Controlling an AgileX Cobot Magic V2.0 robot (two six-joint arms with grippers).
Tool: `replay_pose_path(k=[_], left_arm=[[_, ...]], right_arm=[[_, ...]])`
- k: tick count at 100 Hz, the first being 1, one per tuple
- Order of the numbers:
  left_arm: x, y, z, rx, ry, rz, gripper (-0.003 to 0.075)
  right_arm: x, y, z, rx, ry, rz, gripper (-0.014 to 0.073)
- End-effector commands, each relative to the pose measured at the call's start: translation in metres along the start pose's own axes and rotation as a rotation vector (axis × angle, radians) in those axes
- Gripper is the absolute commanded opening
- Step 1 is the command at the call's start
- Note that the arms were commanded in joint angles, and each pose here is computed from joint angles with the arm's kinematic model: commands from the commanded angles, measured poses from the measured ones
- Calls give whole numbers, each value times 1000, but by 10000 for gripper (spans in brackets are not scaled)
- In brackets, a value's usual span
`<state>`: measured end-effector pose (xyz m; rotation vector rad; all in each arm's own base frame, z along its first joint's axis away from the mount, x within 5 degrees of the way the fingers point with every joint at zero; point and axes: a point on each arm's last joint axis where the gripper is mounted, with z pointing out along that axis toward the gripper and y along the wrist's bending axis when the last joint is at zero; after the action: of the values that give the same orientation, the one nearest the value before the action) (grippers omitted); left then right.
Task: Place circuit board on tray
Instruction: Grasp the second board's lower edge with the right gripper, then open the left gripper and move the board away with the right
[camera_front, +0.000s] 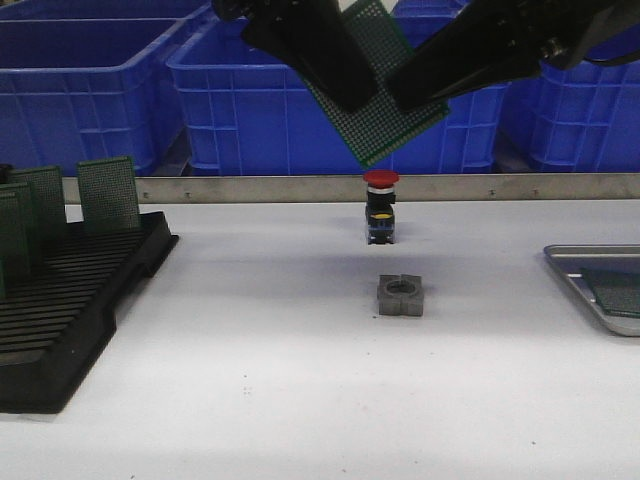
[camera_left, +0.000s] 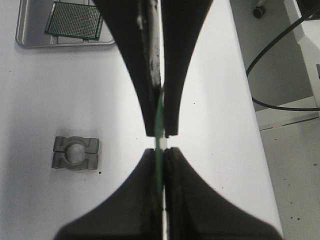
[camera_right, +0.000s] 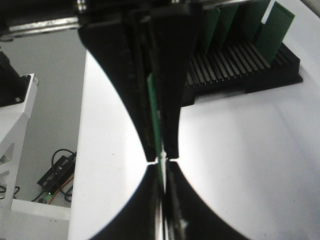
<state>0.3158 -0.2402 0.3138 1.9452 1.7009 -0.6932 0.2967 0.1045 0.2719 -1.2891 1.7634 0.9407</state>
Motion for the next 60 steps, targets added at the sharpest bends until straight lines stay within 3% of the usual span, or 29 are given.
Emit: replay_pose_path(k=[1, 9, 16, 33, 40, 45, 60], left_arm=[[-21, -12, -21, -12, -79, 27, -18], [-21, -12, -21, -12, -81, 27, 6], [-22, -12, -21, -9, -91, 24, 102], [-23, -12, -21, -9, -110, 18, 567], [-23, -12, -21, -12, -110, 18, 689], [-23, -12, -21, -12, -110, 18, 706], [-23, -12, -21, -12, -110, 18, 645]], right_arm=[[-21, 8, -9, -18, -85, -23, -66], [-21, 8, -9, -19, -86, -18, -69], [-21, 8, -9, -19, -86, -11, -69], [-21, 8, -9, -19, -87, -5, -69], [-21, 8, -10, -14, -86, -7, -69], [-22, 7, -13, -4, -86, -8, -69], [-26, -1, -35, 43, -46, 39, -69]])
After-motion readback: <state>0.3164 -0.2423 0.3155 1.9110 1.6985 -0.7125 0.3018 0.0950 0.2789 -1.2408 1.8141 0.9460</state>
